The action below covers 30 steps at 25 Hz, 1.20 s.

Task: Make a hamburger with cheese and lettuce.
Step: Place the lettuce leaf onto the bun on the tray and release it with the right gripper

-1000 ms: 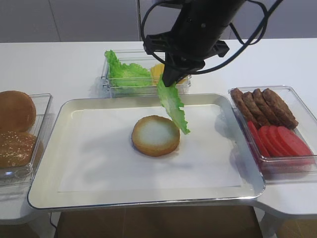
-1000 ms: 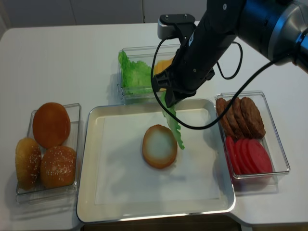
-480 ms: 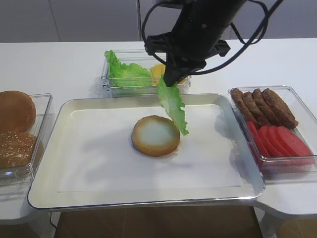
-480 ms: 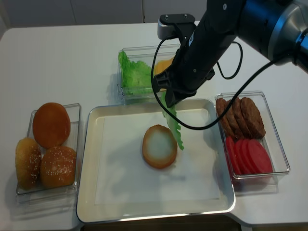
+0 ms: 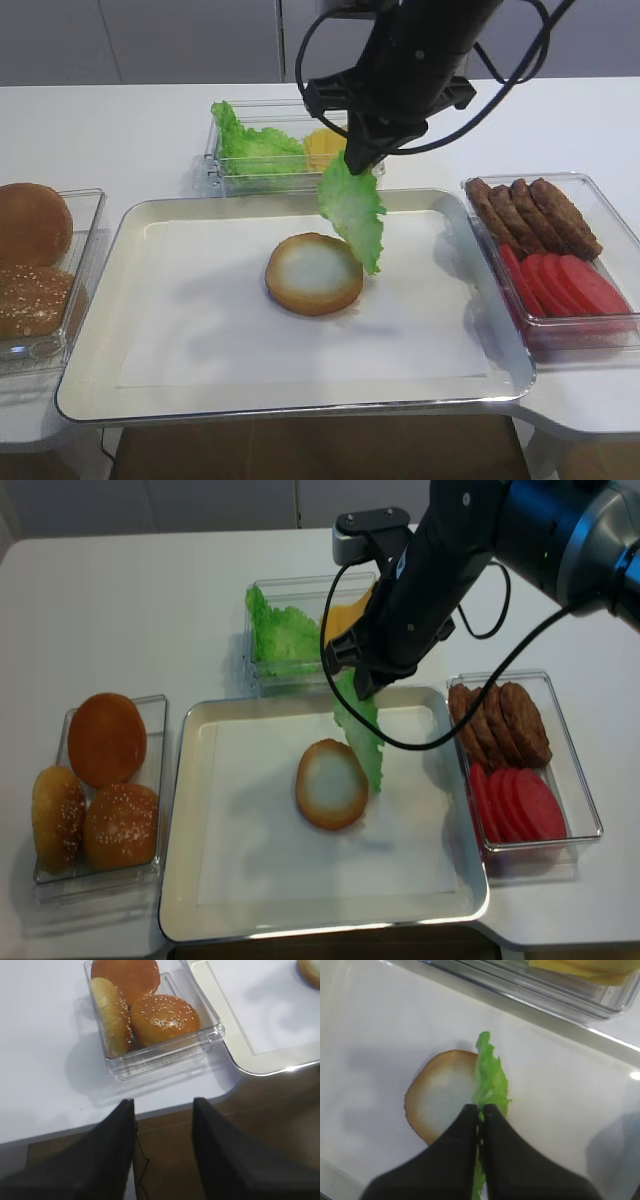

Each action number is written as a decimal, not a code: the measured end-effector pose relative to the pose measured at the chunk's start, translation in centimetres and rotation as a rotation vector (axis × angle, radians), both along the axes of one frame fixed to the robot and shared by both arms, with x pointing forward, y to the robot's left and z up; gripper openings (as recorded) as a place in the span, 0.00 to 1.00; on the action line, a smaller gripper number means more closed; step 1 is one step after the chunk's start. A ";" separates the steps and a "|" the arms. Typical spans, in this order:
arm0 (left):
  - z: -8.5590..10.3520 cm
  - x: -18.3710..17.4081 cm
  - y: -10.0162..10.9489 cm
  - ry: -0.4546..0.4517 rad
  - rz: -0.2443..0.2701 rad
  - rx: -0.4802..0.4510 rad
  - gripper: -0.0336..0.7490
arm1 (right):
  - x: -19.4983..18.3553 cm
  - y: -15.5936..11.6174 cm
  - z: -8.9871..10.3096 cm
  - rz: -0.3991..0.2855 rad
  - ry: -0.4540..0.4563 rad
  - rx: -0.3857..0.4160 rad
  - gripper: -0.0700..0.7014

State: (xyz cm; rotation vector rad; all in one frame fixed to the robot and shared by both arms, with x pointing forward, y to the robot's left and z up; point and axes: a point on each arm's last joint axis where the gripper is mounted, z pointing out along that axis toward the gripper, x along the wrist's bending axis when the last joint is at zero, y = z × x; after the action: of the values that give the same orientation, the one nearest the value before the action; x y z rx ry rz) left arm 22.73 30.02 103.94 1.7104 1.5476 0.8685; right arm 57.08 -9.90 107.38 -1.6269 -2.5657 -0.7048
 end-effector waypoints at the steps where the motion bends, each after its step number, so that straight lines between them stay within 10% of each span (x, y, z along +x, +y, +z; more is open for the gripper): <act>1: 0.0 0.0 0.0 0.000 0.000 0.000 0.41 | 0.0 0.0 0.0 -0.004 0.001 -0.004 0.15; 30: 0.0 0.0 0.0 0.000 0.000 0.000 0.41 | 0.9 -1.1 2.5 -0.033 -0.031 0.001 0.15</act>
State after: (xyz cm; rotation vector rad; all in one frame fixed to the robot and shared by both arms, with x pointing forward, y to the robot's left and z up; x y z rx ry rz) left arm 22.73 30.02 103.94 1.7104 1.5476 0.8685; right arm 58.02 -11.05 109.84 -1.6750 -2.5642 -0.7397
